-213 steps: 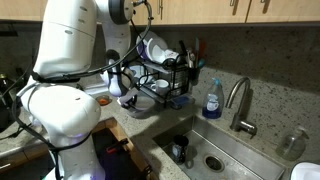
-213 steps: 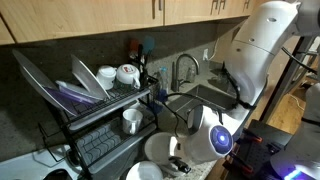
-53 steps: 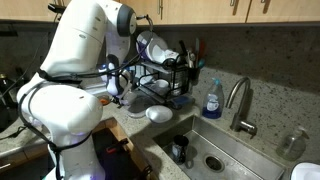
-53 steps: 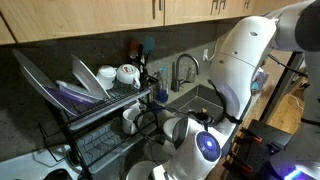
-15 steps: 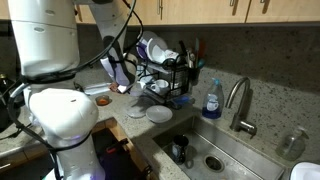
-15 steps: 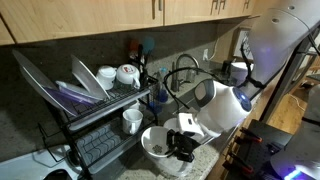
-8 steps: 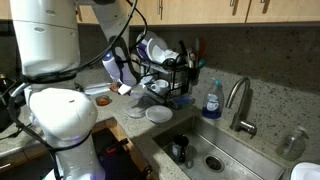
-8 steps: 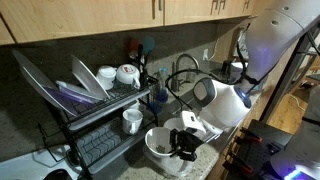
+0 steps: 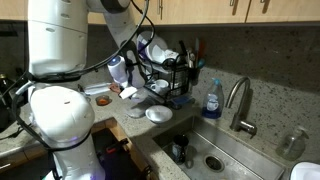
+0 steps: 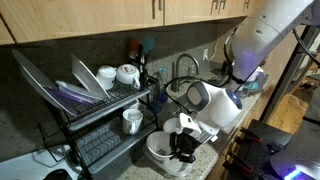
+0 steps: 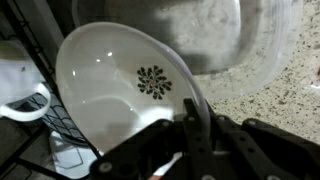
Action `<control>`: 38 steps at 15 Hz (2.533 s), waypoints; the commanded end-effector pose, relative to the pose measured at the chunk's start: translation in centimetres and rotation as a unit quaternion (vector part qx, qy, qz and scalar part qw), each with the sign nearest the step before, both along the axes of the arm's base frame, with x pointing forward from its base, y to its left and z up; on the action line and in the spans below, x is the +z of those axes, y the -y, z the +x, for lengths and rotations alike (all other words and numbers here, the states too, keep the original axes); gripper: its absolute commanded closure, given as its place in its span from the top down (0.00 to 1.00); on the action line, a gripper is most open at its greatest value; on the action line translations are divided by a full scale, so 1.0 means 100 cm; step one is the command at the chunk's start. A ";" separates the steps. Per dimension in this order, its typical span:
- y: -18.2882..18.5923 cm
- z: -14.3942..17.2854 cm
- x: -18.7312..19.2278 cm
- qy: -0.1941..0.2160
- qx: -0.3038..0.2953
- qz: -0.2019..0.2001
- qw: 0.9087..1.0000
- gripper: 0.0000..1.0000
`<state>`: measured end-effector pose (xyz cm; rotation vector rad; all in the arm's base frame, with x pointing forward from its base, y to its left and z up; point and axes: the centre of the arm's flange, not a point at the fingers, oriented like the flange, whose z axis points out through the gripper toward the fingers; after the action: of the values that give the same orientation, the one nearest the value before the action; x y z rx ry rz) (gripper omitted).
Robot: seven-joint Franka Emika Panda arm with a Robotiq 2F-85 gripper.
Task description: Move one white bowl to the right then put the remaining bowl in the clear bowl,take it out and put the bowl on the right inside the clear bowl
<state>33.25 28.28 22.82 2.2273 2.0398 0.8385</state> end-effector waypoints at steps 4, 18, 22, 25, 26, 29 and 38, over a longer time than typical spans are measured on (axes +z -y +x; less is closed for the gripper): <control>0.019 0.003 -0.044 -0.030 -0.007 0.032 0.999 0.03; 0.008 -0.019 -0.062 -0.003 0.018 -0.031 0.999 0.03; -0.003 -0.021 -0.061 0.011 0.035 -0.070 0.997 0.03; -0.008 -0.023 -0.057 0.018 0.036 -0.096 0.995 0.34; -0.009 -0.023 -0.055 0.022 0.034 -0.102 0.994 0.34; -0.012 -0.030 -0.049 0.025 0.031 -0.113 0.993 0.54; -0.015 -0.057 -0.003 0.067 0.036 -0.112 0.991 0.95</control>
<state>29.22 30.18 19.32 1.9958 2.0642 0.6718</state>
